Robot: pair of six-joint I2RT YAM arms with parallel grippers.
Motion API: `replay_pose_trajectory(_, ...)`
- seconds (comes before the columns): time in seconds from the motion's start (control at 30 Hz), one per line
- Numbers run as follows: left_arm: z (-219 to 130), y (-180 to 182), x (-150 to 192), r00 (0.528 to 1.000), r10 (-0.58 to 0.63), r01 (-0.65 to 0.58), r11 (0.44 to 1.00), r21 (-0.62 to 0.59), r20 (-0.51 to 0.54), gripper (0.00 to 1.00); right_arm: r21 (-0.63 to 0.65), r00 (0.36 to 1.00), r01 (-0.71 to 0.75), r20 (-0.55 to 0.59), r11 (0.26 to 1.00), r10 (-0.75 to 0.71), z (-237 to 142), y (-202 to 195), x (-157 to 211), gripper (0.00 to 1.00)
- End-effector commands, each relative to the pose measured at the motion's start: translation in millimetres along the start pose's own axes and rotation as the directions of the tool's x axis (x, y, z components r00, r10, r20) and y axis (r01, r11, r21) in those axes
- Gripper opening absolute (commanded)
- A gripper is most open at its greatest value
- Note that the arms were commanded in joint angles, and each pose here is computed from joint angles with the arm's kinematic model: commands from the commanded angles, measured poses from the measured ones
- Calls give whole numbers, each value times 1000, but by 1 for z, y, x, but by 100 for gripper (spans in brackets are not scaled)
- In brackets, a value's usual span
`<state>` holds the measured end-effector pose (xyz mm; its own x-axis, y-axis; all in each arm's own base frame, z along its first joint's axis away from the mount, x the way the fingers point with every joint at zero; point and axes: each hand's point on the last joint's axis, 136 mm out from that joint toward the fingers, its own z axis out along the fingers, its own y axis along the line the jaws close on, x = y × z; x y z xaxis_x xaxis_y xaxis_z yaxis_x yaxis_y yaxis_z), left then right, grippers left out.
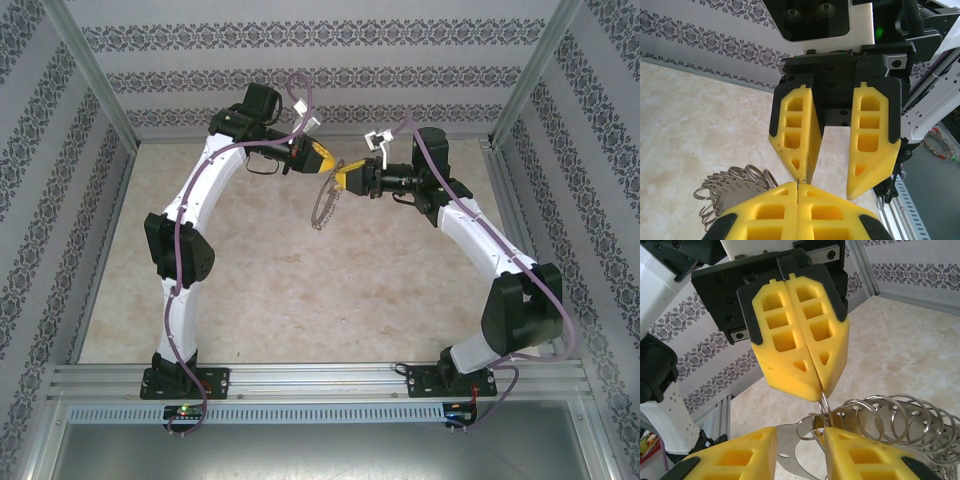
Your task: Put the keys on the keyring
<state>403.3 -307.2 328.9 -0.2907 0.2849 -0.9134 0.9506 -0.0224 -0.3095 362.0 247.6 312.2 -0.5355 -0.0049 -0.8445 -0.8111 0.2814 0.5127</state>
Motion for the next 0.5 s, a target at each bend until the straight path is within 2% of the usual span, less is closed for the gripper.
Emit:
replay_pose_trajectory(0.0, -8, -17, -20, 998, 60, -60, 998, 12, 36, 0, -23, 997, 61, 39, 998, -60, 2, 6, -20, 31)
replay_pose_trajectory(0.23, -7, -18, -20, 997, 60, -61, 998, 16, 38, 0, -19, 997, 57, 49, 998, -56, 6, -1, -25, 31)
replay_pose_trajectory(0.47, -7, -18, -19, 998, 58, -59, 998, 17, 36, 0, -13, 997, 55, 61, 998, -54, 8, -4, -30, 25)
